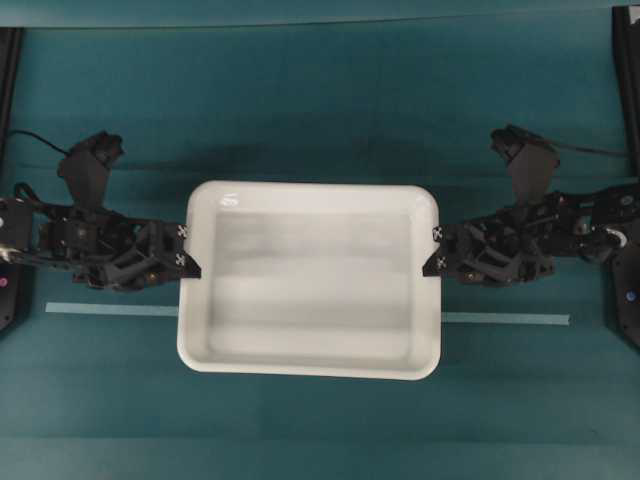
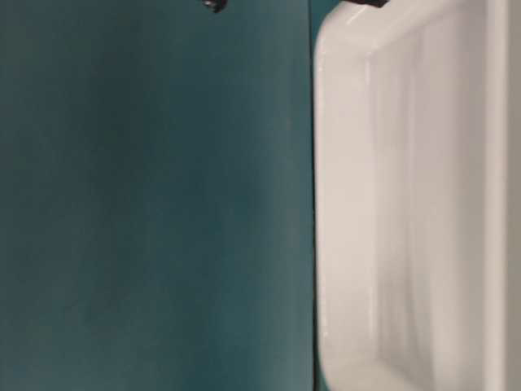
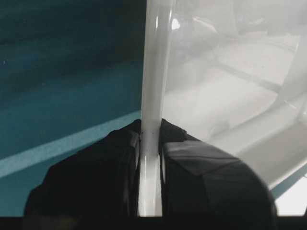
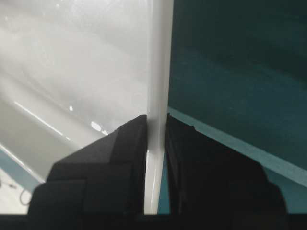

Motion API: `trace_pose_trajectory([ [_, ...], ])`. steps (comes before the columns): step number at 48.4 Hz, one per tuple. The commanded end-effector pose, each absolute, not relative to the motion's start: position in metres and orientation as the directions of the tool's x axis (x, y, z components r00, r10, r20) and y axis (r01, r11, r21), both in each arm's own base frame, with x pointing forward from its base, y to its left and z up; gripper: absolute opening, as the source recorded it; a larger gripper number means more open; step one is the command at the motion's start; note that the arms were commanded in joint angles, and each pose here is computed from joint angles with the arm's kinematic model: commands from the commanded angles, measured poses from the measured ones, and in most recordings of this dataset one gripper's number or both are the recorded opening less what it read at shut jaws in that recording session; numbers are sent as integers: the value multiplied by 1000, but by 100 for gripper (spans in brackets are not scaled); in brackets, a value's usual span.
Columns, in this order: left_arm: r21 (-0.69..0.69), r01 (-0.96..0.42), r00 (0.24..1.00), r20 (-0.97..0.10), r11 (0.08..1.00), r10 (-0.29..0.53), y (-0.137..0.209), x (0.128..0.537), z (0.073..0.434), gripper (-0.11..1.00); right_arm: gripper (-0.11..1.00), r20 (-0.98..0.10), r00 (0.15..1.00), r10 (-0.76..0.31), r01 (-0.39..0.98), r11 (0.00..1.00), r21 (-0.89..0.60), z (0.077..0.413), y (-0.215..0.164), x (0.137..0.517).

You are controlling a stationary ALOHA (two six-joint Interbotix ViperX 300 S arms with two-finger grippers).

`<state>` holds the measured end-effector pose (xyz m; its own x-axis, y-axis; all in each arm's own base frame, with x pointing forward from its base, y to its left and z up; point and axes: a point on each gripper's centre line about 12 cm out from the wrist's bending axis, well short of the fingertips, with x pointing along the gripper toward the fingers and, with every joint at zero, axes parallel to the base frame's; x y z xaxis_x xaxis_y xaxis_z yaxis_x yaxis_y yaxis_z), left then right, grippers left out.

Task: Lift the white case with both hands.
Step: 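Set the tray down on the table with both grippers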

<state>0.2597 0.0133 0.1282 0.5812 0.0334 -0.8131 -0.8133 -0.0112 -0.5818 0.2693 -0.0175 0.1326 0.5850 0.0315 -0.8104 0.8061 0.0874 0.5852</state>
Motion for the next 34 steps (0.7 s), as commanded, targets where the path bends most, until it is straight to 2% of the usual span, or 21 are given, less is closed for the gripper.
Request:
trace_pose_trajectory([
  [1, -459, -888, 458, -888, -28, 32, 14, 235, 92, 6, 10, -878, 477, 42, 873, 96, 479, 99, -16, 245],
  [23, -412, -910, 411, -911, -38, 29, 15, 239, 70, 5, 10, -896, 443, -19, 894, 91, 440, 63, -22, 242],
  [34, -415, -909, 414, -910, -39, 29, 15, 241, 70, 5, 10, -899, 437, -22, 897, 91, 433, 61, -23, 240],
])
